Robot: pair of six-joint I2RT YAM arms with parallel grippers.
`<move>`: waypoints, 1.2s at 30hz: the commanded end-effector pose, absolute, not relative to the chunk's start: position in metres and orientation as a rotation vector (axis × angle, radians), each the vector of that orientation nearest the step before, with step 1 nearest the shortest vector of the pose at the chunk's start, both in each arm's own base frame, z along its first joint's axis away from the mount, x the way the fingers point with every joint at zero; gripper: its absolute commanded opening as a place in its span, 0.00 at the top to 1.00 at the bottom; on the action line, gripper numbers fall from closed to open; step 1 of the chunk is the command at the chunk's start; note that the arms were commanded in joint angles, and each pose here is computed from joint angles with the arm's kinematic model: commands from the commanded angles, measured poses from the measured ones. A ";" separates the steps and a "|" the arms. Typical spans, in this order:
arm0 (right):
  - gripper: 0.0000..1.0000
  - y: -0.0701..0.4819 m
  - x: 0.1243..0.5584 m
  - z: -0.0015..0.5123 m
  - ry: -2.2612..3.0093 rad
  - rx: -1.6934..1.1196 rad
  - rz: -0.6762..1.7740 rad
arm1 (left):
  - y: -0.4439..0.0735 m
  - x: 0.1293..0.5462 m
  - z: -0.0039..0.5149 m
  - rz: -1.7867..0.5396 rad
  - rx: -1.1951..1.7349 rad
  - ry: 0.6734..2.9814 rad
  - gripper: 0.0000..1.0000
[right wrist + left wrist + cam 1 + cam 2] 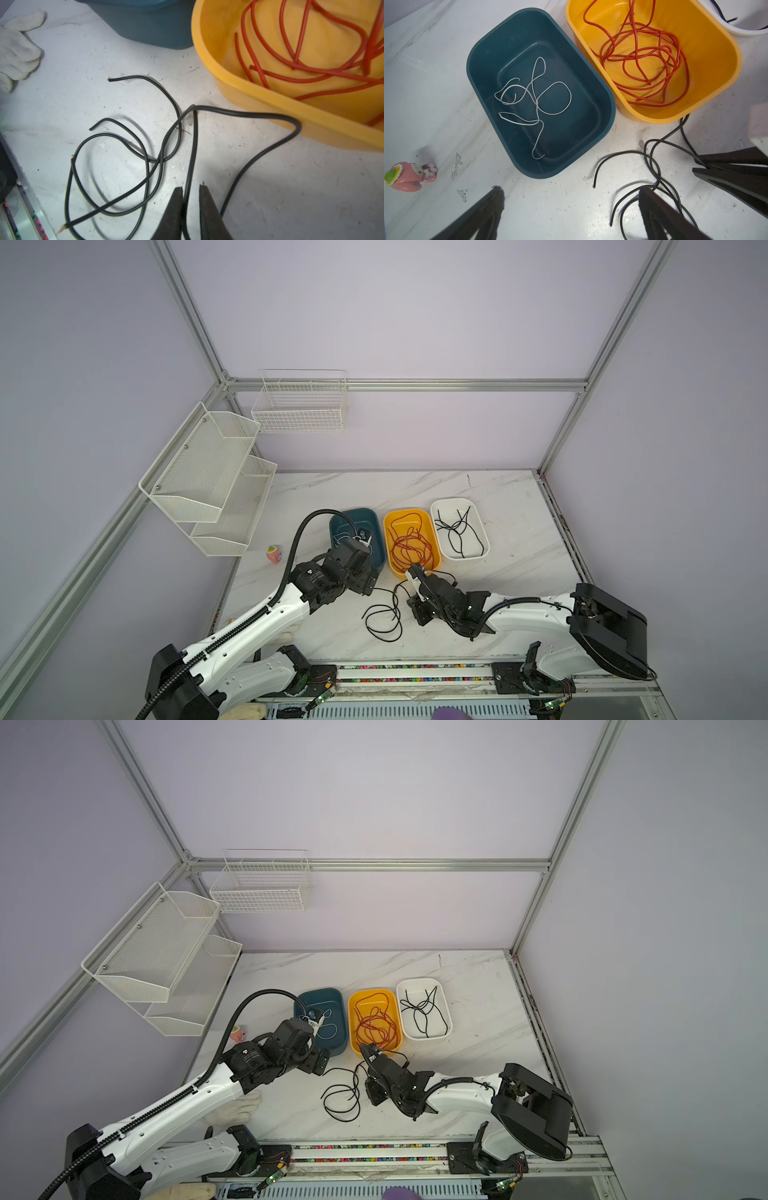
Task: Untangle the cables
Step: 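Move the right gripper back down to the loose black cables, then close the right gripper on a black cable strand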
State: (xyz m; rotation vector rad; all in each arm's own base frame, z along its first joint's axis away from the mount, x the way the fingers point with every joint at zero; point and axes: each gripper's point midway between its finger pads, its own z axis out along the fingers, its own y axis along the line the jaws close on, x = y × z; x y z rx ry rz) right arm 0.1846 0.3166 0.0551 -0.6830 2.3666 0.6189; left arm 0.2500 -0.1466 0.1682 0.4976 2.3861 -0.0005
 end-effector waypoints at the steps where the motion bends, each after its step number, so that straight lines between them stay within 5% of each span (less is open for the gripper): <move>1: 0.87 0.323 0.191 0.072 2.326 -0.654 0.628 | -0.155 0.258 0.195 -0.051 0.471 2.331 0.00; 10: 1.00 0.314 0.192 0.107 2.266 -0.629 0.637 | -0.157 0.258 0.195 -0.060 0.479 2.335 0.00; 36: 1.00 0.283 0.187 0.240 1.988 -0.500 0.795 | -0.162 0.257 0.192 -0.087 0.494 2.350 0.00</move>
